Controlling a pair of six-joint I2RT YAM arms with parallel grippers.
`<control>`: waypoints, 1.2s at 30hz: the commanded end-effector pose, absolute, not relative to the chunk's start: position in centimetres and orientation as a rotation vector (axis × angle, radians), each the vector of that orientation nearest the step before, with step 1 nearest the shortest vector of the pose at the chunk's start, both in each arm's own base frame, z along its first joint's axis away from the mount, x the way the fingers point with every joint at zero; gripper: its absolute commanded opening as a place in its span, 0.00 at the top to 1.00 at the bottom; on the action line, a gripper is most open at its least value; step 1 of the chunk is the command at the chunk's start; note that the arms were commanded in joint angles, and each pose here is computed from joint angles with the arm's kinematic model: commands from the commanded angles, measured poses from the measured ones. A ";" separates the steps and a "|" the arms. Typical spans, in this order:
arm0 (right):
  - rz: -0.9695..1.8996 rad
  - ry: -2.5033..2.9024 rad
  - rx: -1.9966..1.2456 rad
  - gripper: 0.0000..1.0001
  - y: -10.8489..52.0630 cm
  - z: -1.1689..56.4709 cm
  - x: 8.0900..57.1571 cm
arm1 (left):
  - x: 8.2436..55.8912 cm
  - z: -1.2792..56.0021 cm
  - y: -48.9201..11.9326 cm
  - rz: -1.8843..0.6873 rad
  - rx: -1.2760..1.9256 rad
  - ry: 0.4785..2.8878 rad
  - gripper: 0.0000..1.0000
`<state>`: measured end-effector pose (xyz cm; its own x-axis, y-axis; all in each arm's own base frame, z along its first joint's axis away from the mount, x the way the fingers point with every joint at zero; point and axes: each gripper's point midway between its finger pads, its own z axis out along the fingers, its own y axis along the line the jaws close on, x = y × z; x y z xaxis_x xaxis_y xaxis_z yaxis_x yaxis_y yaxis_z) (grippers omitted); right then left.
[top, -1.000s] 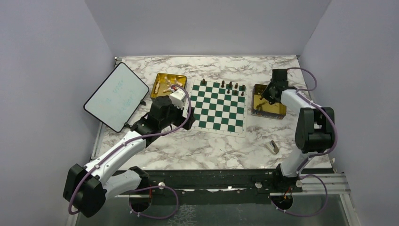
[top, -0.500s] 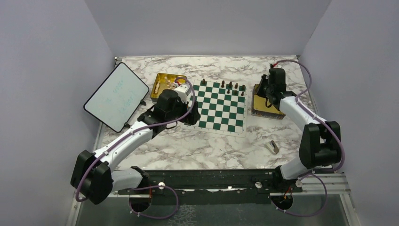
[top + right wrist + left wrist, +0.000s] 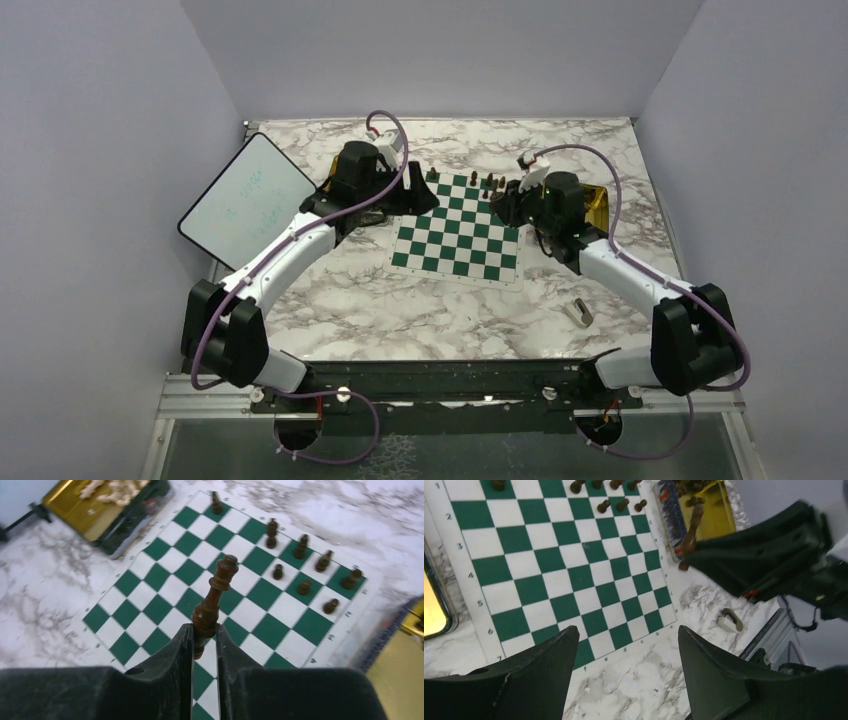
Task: Set up the chess pieces on the board
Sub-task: Pick up the chess piece from the storage box.
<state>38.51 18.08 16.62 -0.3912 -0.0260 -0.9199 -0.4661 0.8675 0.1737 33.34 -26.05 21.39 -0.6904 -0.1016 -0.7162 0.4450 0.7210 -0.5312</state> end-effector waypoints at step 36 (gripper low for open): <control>0.796 1.553 -0.855 0.87 28.5 20.8 31.3 | 34.4 24.6 -31.8 -1.361 0.502 2.153 0.51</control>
<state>31.20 27.88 19.66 -0.1352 -0.0974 -0.9860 -0.8492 0.5240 0.0647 34.83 -31.48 24.11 -0.7827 0.0012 -0.6224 0.5507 0.4674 -0.6916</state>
